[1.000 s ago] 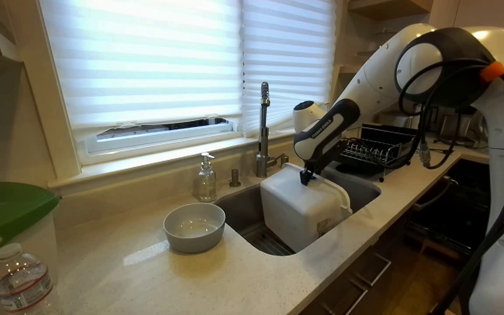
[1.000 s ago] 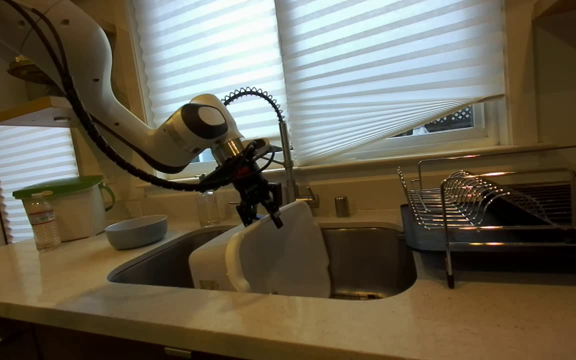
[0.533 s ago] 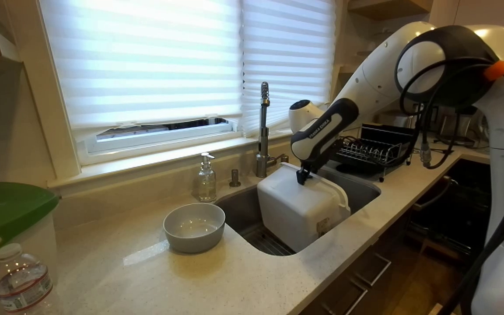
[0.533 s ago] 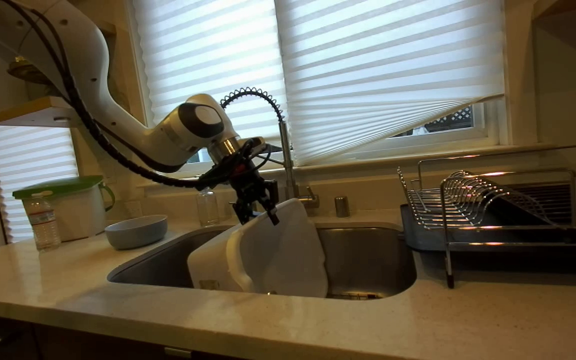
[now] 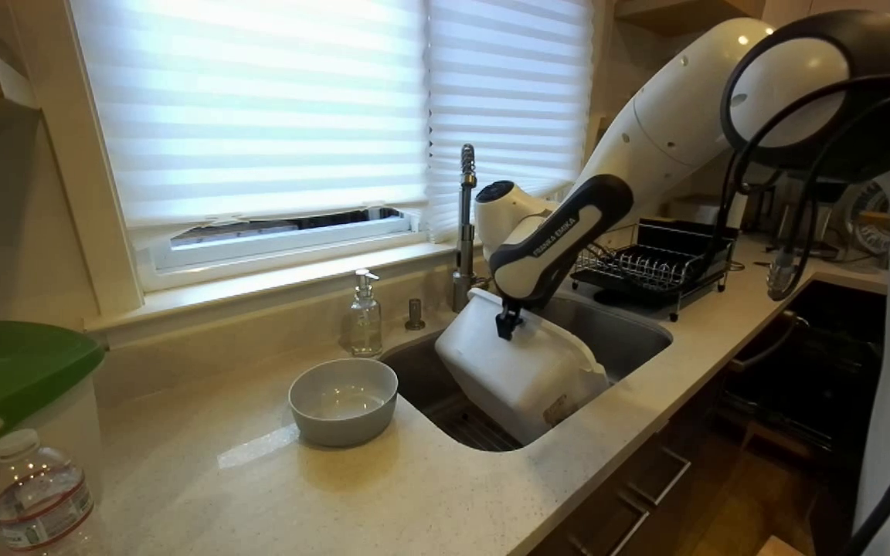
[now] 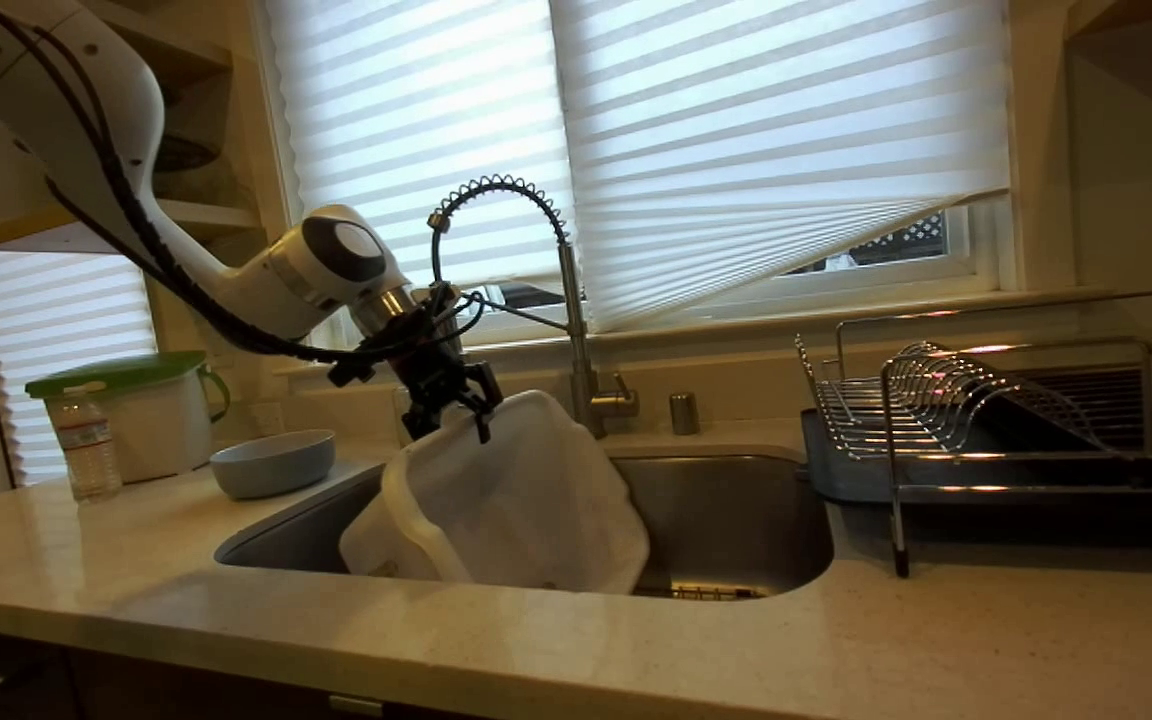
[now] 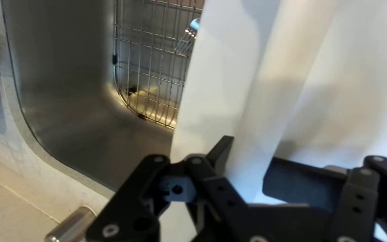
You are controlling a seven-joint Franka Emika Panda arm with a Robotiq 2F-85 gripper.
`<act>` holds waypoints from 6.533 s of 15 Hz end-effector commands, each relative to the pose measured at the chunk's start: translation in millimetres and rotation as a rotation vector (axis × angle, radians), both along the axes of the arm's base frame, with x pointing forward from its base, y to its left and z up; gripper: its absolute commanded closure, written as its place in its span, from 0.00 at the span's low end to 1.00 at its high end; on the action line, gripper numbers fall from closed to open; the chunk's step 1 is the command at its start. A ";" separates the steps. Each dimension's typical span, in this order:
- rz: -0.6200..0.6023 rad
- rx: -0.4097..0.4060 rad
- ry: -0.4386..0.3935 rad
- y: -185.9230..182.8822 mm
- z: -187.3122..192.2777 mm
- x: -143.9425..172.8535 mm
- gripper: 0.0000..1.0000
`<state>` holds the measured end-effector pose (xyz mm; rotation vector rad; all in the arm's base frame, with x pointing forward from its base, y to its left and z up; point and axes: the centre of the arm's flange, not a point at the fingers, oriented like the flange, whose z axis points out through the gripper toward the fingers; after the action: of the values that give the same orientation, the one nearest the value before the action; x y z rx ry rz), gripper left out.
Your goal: Push the white dish a little to the right in the sink, pick up the white dish and pour out some water, push the white dish to the left side of the sink
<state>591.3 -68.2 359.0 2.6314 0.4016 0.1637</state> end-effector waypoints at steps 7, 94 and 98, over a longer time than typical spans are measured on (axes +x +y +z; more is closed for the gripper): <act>0.116 0.054 0.095 114.4 -62.5 -35.2 0.94; -0.027 0.373 0.099 88.6 66.8 -54.0 0.53; -0.037 0.270 0.084 69.3 122.4 -83.6 0.23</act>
<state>539.8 8.3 451.8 2.9848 0.3978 0.1186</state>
